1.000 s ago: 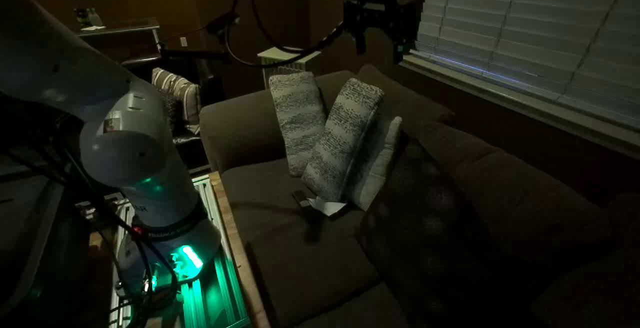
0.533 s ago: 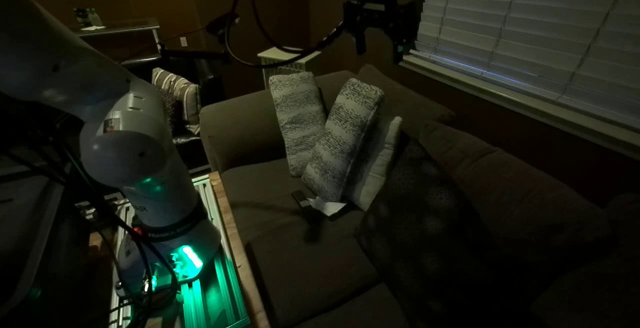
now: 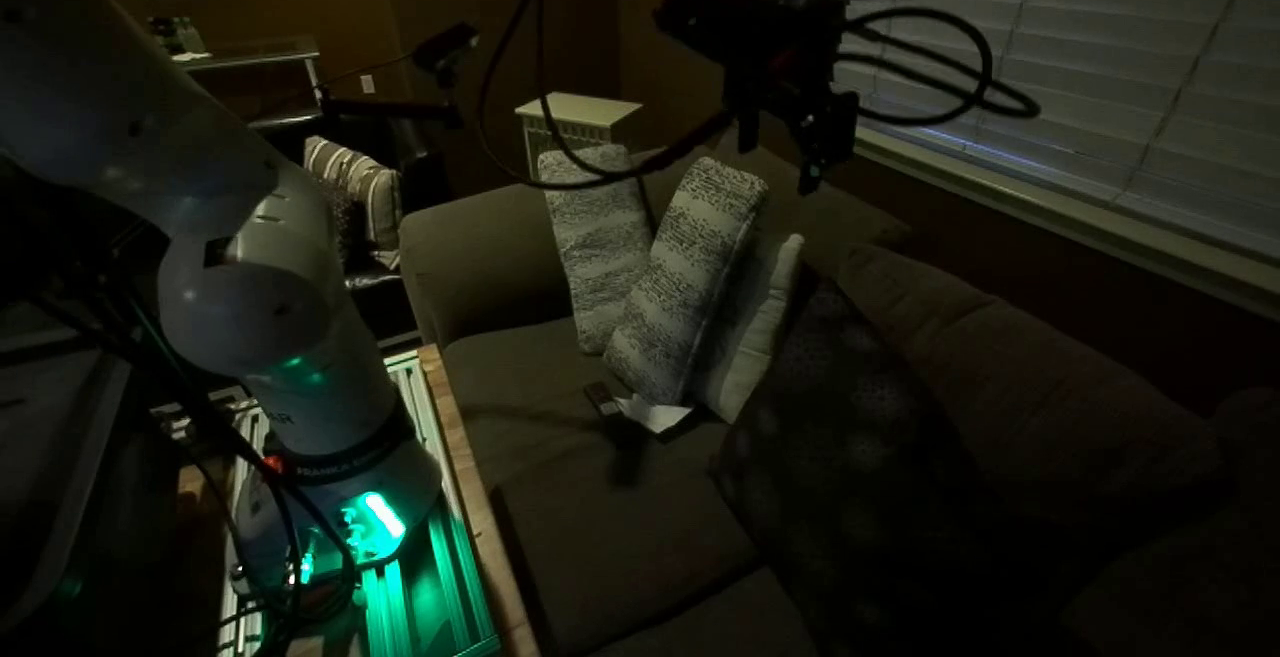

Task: Move the black pillow to the seat

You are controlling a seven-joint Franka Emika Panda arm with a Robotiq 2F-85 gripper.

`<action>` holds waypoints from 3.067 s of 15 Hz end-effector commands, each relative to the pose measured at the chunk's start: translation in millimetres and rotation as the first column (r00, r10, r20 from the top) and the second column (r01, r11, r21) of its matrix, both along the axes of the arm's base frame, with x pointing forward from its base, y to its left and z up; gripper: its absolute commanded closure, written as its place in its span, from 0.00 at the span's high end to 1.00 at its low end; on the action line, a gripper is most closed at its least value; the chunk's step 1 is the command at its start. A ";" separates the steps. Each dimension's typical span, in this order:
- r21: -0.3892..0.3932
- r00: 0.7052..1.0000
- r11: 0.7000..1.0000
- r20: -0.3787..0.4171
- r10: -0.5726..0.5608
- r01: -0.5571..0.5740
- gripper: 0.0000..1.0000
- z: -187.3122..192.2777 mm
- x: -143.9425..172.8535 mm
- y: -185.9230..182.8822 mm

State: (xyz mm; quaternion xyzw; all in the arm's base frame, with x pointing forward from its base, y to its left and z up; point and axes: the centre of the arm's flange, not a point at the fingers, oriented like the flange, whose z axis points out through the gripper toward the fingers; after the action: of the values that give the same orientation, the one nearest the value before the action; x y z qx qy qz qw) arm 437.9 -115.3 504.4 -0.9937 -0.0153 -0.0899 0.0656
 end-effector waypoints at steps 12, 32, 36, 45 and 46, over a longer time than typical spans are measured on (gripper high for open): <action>0.136 0.823 0.814 -0.169 -0.543 0.565 1.00 -89.2 128.7 -77.0; -0.055 0.747 0.765 -0.182 -0.639 0.641 1.00 -229.0 180.6 -85.1; -0.055 0.705 0.717 -0.148 -0.694 0.695 1.00 -253.9 189.5 -84.6; 0.075 0.662 0.659 -0.152 -0.734 0.748 1.00 -305.2 203.2 -81.7; 0.083 0.658 0.653 -0.153 -0.738 0.752 1.00 -308.8 205.1 -81.4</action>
State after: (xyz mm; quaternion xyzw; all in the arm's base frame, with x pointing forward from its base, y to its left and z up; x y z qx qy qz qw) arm 632.9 -194.6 206.8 -0.9138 0.3983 -0.0422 0.0673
